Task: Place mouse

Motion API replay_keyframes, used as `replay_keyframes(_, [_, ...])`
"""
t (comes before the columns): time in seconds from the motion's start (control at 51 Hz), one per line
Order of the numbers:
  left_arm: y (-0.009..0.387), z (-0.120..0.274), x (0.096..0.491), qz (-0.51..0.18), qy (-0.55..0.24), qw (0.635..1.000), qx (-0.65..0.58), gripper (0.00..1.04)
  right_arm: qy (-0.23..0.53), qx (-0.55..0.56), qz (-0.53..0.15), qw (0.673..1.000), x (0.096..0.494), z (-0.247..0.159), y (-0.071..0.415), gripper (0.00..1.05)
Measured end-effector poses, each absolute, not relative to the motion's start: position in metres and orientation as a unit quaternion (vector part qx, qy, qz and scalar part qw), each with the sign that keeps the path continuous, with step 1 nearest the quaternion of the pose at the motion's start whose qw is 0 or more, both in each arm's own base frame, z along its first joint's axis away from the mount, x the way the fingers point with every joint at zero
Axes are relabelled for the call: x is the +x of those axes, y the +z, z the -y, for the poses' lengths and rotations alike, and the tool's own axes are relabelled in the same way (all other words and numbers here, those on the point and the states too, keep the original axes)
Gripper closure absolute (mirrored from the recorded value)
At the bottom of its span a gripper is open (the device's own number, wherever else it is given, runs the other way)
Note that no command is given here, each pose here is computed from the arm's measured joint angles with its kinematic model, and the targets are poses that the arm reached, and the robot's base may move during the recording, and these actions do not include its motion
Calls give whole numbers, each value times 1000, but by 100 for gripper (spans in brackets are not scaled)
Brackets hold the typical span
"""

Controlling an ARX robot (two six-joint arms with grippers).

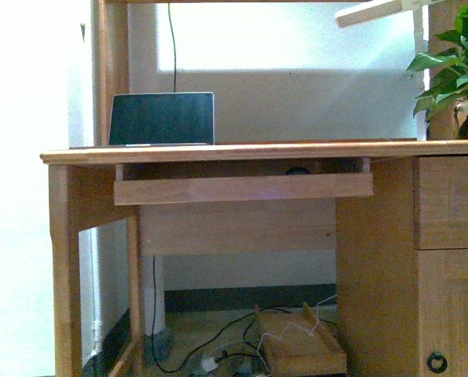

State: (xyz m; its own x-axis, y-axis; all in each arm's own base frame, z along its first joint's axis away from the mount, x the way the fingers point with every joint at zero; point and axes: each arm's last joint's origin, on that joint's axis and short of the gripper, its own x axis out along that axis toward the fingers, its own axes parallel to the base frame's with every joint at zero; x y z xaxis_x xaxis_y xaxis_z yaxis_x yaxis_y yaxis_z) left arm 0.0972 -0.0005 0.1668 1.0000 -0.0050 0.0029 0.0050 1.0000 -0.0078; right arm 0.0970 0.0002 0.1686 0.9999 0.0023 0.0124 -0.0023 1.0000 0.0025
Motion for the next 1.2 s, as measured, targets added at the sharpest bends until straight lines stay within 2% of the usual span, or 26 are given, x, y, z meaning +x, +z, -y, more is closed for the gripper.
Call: replay_keyframes(1.195, [167,0,97,1,-2,1000,-4,8,1,1,6,1000,97,0,169,7])
